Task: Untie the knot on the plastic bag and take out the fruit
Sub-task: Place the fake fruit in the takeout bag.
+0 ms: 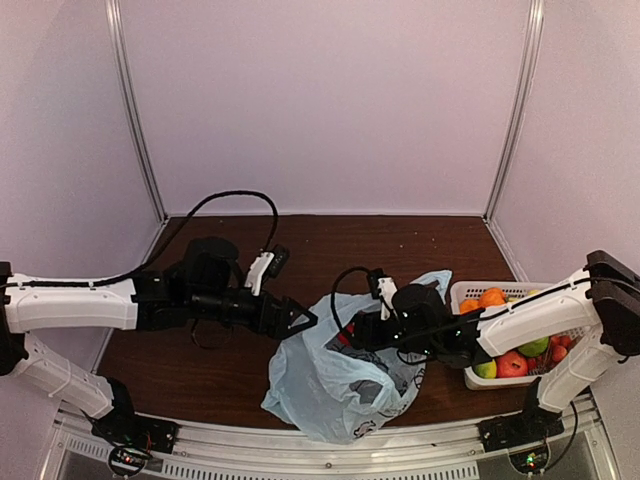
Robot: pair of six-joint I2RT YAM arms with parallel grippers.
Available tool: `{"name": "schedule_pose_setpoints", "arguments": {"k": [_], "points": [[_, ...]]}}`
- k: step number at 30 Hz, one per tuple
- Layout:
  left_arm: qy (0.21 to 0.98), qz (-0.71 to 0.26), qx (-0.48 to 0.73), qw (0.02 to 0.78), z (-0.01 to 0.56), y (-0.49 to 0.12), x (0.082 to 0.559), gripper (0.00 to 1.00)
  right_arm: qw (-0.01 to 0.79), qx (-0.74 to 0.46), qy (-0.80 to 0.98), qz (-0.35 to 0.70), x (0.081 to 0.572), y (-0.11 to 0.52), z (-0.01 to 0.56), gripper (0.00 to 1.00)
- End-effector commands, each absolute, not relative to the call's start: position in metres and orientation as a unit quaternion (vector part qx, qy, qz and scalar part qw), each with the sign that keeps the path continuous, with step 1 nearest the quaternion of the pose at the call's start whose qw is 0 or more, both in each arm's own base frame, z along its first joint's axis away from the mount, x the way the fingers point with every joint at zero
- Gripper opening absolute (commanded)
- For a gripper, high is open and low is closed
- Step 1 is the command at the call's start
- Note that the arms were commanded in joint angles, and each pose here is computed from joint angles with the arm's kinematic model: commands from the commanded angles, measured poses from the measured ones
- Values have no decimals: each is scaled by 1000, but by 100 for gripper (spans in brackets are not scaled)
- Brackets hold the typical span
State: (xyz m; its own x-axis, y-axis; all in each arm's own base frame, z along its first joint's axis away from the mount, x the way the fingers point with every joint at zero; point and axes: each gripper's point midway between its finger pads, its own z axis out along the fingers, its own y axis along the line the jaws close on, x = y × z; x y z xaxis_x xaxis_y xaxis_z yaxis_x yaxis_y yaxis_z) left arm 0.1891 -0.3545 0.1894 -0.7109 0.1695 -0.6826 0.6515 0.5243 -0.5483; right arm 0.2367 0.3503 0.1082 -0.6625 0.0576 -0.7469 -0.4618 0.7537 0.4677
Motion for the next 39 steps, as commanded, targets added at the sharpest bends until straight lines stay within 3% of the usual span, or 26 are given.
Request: {"name": "schedule_pose_setpoints", "arguments": {"k": [1,8,10,14,16,17,26,32,39], "points": [[821,-436,247,275,186,-360,186,97,393,-122,842,349,236,352,122,50],[807,-458,263,265,184,-388,184,95,381,-137,848,341,234,356,116,51],[807,-461,262,259,178,-392,184,78,380,-143,847,343,232,357,119,52],[828,-435,238,260,161,-384,191,27,380,-155,847,338,228,353,125,53],[842,-409,222,272,154,-375,199,6,371,-167,855,322,225,347,120,53],[847,-400,213,277,151,-370,203,0,369,-173,859,311,223,344,117,53],[879,-309,186,312,108,-324,241,0,351,-203,885,228,204,318,85,55],[866,-307,229,322,109,-331,244,0,363,-187,879,247,199,321,97,80],[846,-331,250,334,122,-335,238,0,381,-200,872,234,191,329,132,88]]}}
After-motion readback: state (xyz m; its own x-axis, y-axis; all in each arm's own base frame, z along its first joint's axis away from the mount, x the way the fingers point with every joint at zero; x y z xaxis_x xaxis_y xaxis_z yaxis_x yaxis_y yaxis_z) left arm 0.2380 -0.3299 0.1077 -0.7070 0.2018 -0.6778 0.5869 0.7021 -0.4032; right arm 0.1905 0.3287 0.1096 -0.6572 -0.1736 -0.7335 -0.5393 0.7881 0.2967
